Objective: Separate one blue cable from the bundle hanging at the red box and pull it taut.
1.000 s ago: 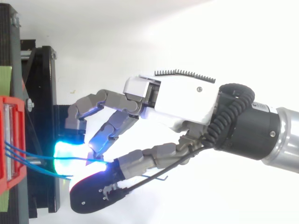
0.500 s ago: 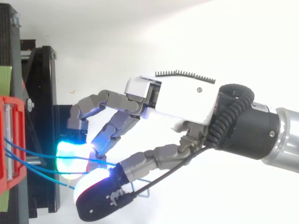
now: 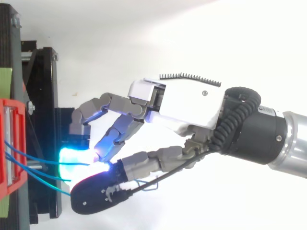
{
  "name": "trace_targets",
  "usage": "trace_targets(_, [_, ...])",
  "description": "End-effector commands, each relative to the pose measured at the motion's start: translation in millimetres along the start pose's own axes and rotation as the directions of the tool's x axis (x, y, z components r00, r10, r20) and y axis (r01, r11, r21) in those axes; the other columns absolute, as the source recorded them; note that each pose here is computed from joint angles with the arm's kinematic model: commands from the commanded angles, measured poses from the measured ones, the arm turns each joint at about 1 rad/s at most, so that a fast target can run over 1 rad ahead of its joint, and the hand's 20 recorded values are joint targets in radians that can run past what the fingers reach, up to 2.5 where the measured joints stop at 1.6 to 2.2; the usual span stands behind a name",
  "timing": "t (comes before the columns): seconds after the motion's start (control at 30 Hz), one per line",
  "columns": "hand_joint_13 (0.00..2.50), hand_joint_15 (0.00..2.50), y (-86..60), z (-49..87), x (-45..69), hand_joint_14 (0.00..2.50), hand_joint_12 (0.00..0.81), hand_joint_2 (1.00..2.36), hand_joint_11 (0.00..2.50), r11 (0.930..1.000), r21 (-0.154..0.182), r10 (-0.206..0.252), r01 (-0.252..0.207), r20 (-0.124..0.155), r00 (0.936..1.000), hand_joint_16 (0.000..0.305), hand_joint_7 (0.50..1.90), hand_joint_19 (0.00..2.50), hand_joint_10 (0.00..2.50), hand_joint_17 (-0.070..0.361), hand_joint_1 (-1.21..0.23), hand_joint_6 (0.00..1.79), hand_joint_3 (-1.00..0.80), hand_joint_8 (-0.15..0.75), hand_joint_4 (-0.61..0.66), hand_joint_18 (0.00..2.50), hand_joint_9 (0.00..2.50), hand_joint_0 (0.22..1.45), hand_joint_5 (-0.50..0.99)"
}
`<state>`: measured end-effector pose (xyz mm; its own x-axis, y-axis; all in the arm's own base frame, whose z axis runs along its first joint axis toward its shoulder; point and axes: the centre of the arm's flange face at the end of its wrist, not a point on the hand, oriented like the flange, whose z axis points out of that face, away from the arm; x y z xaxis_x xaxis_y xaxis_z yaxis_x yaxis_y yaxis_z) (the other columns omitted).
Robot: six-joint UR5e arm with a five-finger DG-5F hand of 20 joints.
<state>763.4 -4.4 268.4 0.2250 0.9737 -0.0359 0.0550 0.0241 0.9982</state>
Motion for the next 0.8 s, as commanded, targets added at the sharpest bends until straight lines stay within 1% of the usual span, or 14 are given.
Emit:
trace_targets(0.0, [1.06, 0.61, 0.0, -0.1, -0.1, 0.02, 0.358, 1.02, 0.98, 1.0, 0.0, 0.0, 0.0, 0.0, 1.0, 0.031, 1.04, 0.47, 0.02, 0.071, -0.88, 0.87, -0.3, 0.341, 0.14, 0.84, 1.06, 0.74, -0.22])
trace_targets(0.1, [1.04, 0.61, 0.0, -0.1, -0.1, 0.02, 0.36, 1.01, 0.99, 1.0, 0.0, 0.0, 0.0, 0.0, 1.0, 0.032, 1.05, 0.5, 0.02, 0.072, -0.92, 0.88, -0.35, 0.331, 0.14, 0.82, 1.06, 0.8, -0.22])
trace_targets(0.17, [1.04, 0.62, -3.6, -1.4, -0.5, 0.02, 0.361, 1.01, 0.99, 1.0, 0.007, -0.003, 0.003, -0.001, 1.0, 0.032, 1.06, 0.51, 0.02, 0.073, -0.91, 0.88, -0.4, 0.325, 0.13, 0.81, 1.06, 0.83, -0.21])
trace_targets(0.23, [1.03, 0.62, -4.9, -2.1, 0.4, 0.02, 0.359, 1.01, 0.99, 1.0, 0.008, -0.004, 0.004, -0.003, 1.0, 0.032, 1.06, 0.52, 0.02, 0.073, -0.91, 0.88, -0.43, 0.324, 0.13, 0.8, 1.06, 0.84, -0.21])
trace_targets(0.27, [1.02, 0.62, -4.7, -2.2, 1.5, 0.02, 0.356, 1.0, 1.0, 1.0, 0.007, -0.001, 0.001, -0.003, 1.0, 0.033, 1.06, 0.52, 0.02, 0.073, -0.9, 0.88, -0.48, 0.322, 0.12, 0.8, 1.07, 0.85, -0.21])
trace_targets(0.3, [1.0, 0.62, -4.7, -2.2, 1.5, 0.02, 0.355, 1.0, 1.0, 1.0, 0.007, -0.001, 0.001, -0.003, 1.0, 0.033, 1.07, 0.48, 0.02, 0.074, -0.92, 0.88, -0.5, 0.316, 0.12, 0.82, 1.06, 0.84, -0.21])
trace_targets(0.37, [0.87, 0.6, -4.7, -2.2, 1.5, 0.02, 0.357, 1.0, 0.99, 1.0, 0.007, -0.002, 0.002, -0.003, 1.0, 0.037, 1.09, 0.44, 0.02, 0.084, -1.0, 0.87, -0.5, 0.295, 0.1, 0.8, 0.98, 0.74, -0.21])
trace_targets(0.4, [0.79, 0.58, -4.7, -2.2, 1.5, 0.02, 0.369, 1.0, 0.98, 1.0, 0.007, -0.002, 0.002, -0.003, 1.0, 0.043, 1.1, 0.46, 0.02, 0.096, -1.06, 0.86, -0.5, 0.286, 0.1, 0.76, 0.92, 0.62, -0.22])
trace_targets(0.5, [0.75, 0.55, -4.7, -2.2, 1.5, 0.02, 0.398, 1.0, 0.97, 1.0, 0.007, -0.002, 0.002, -0.003, 1.0, 0.048, 1.07, 0.46, 0.02, 0.108, -1.1, 0.86, -0.5, 0.303, 0.13, 0.79, 0.9, 0.49, -0.22])
trace_targets(0.53, [0.76, 0.55, -4.7, -2.2, 1.5, 0.02, 0.403, 1.0, 0.96, 1.0, 0.007, -0.001, 0.001, -0.003, 1.0, 0.049, 1.04, 0.45, 0.02, 0.111, -1.08, 0.86, -0.5, 0.308, 0.13, 0.79, 0.9, 0.48, -0.22])
trace_targets(0.57, [0.77, 0.55, -5.4, -2.4, 1.4, 0.02, 0.419, 1.0, 0.95, 1.0, 0.008, -0.003, 0.003, -0.003, 1.0, 0.054, 1.02, 0.46, 0.02, 0.12, -1.04, 0.86, -0.5, 0.333, 0.15, 0.82, 0.93, 0.42, -0.22])
trace_targets(0.63, [0.8, 0.55, -4.7, -2.2, 1.5, 0.02, 0.434, 1.0, 0.95, 1.0, 0.007, -0.002, 0.002, -0.003, 1.0, 0.056, 1.0, 0.47, 0.02, 0.126, -0.96, 0.85, -0.5, 0.353, 0.17, 0.86, 0.97, 0.4, -0.21])
trace_targets(0.73, [0.84, 0.55, -4.7, -2.2, 1.5, 0.02, 0.427, 1.0, 0.93, 1.0, 0.007, -0.004, 0.004, -0.003, 1.0, 0.054, 1.02, 0.5, 0.02, 0.123, -0.77, 0.83, -0.5, 0.353, 0.17, 0.9, 1.03, 0.44, -0.19])
trace_targets(0.77, [0.85, 0.55, -4.7, -2.2, 1.6, 0.02, 0.414, 1.0, 0.93, 1.0, 0.007, -0.004, 0.004, -0.004, 1.0, 0.052, 1.04, 0.52, 0.02, 0.116, -0.67, 0.83, -0.5, 0.343, 0.16, 0.89, 1.04, 0.47, -0.18])
